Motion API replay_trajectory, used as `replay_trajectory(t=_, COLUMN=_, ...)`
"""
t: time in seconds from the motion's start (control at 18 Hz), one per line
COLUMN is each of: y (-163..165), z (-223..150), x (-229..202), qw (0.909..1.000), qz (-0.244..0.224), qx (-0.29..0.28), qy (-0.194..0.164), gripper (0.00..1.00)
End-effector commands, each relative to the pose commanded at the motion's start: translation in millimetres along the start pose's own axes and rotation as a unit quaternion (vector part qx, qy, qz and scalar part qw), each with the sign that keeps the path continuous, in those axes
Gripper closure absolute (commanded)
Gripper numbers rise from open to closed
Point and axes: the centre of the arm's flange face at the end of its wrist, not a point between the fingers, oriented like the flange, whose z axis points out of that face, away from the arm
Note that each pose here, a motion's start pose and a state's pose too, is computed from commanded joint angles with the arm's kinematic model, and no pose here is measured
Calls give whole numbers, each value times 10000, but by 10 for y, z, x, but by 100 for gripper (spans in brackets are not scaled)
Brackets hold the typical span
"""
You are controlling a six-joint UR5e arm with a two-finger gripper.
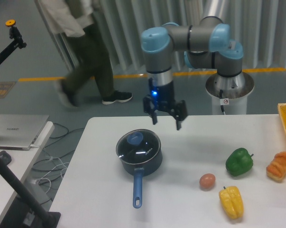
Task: Open the lid
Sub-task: 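Move the open gripper over the saucepan's glass lid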
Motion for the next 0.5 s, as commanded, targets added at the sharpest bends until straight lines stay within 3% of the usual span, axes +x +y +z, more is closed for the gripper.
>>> replay_trajectory(t=0.5, y=-108, z=80, x=594, qw=9999, qz=67, qx=-17, qy=75, gripper=0)
